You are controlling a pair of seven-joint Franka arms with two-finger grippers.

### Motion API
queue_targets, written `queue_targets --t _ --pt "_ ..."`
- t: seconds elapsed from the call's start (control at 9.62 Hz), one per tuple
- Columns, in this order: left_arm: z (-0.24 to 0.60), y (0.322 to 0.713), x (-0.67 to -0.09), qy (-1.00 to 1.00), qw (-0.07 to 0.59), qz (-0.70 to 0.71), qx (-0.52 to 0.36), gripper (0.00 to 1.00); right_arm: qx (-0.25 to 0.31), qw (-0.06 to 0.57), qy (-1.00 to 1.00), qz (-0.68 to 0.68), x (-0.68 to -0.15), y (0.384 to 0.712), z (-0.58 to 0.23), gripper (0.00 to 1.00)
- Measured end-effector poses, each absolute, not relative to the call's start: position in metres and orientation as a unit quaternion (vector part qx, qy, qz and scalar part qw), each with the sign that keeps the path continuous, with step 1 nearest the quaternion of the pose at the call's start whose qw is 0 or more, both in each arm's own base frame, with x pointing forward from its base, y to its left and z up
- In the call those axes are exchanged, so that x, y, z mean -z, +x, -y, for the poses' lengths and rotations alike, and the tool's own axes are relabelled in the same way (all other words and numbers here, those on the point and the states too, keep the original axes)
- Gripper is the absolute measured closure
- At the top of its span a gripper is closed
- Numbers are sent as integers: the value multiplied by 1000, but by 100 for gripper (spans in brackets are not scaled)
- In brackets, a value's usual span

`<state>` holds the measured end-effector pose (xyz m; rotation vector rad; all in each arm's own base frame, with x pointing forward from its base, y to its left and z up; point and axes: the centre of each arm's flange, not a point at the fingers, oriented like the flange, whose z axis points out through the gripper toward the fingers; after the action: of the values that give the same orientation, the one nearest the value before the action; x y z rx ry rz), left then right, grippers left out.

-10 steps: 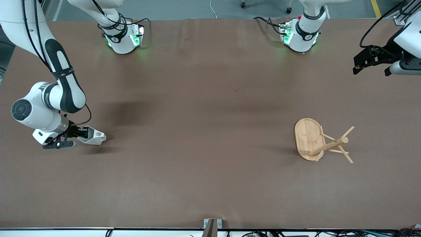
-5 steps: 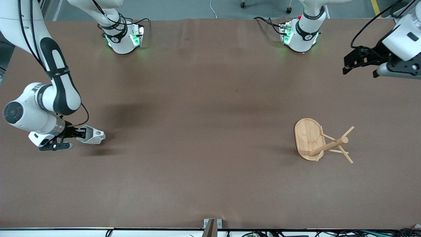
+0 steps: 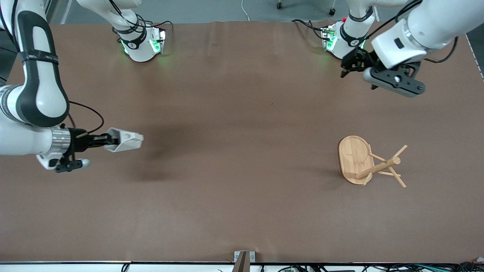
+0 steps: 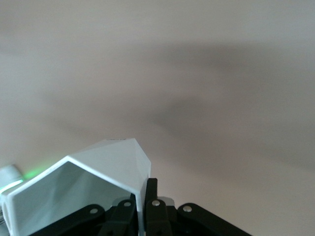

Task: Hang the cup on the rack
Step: 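Lift the cup with the right gripper while the left gripper approaches, then grasp the cup's base with the left gripper beside the right gripper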

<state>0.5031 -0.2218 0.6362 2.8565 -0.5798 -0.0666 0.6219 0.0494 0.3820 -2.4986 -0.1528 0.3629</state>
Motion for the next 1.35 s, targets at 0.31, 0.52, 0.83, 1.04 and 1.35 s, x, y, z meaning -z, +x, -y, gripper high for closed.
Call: queue_targets --t 0.31,0.52,0.83,1.04,1.35 --pt "339 463 -638 945 134 297 -34 0 -179 461 -868 47 -397 608 -185 95" --pt "389 446 -627 925 146 347 -54 0 -216 540 -813 32 -415 589 -260 95" --pt "406 448 -627 891 185 406 -82 0 -254 603 -756 13 -423 572 -309 96" --pt "418 444 -647 880 197 419 -100 0 -273 625 -731 5 -420 561 -329 96" --pt "438 460 -631 877 194 429 -89 0 -285 629 -723 9 -422 552 -343 96"
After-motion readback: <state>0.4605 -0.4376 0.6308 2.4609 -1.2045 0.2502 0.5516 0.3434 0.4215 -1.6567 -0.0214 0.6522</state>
